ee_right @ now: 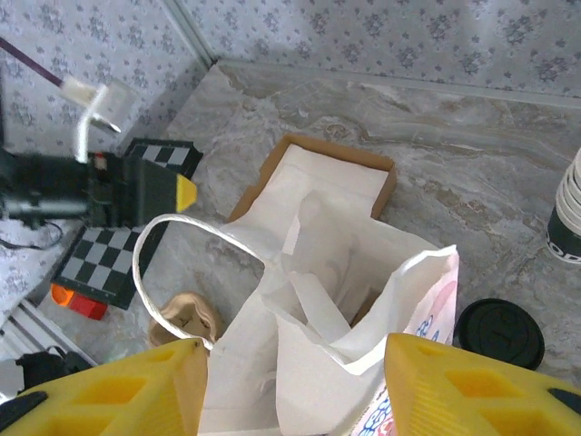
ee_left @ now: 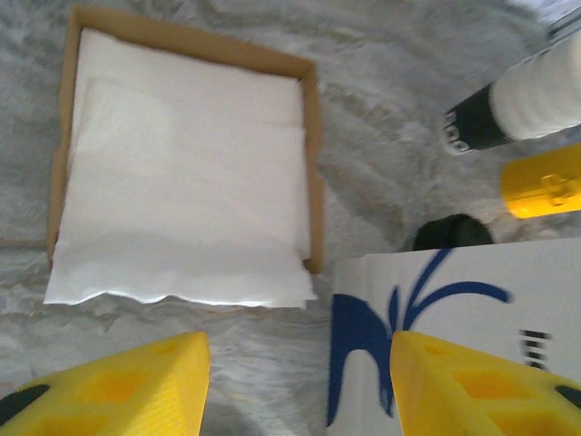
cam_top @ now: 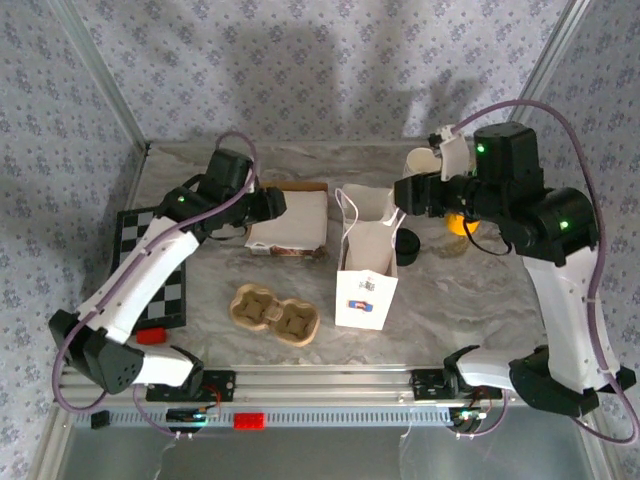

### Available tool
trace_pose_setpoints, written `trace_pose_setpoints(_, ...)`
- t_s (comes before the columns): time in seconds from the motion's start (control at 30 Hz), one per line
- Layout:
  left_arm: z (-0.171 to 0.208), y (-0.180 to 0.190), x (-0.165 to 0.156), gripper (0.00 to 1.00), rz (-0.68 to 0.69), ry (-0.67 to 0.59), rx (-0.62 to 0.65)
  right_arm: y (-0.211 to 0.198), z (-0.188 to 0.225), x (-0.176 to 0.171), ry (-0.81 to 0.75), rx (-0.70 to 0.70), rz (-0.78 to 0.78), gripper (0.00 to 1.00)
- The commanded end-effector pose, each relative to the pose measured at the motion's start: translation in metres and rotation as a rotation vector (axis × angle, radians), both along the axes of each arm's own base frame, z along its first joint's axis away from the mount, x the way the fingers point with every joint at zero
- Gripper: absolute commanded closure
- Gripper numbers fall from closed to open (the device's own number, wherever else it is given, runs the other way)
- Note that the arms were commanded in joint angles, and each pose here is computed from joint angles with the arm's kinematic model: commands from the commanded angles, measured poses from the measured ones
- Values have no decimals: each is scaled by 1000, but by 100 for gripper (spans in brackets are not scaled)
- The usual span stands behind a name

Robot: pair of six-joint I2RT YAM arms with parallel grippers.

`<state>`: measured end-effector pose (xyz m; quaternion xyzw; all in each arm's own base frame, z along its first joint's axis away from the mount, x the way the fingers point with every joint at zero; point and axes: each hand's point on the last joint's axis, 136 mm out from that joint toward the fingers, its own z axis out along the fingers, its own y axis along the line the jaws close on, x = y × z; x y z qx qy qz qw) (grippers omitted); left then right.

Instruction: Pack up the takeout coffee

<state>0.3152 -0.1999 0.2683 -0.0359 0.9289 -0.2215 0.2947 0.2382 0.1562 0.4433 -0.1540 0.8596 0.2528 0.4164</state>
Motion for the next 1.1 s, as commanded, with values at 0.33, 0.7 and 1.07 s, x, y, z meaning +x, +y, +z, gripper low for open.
trace_pose_setpoints(0.33,2,-35,-19,45,-76,13,-90,28,-15,14,100,-92,10,67)
trace_pose_setpoints(0.7,66,-86,-105,34,-297,-121,-179,29,-35,32,216,-236,-185,83)
trace_pose_setpoints(1.07,57,-132,-110,33,-410,-98,-145,26,-75,33,310,-396,-308,100)
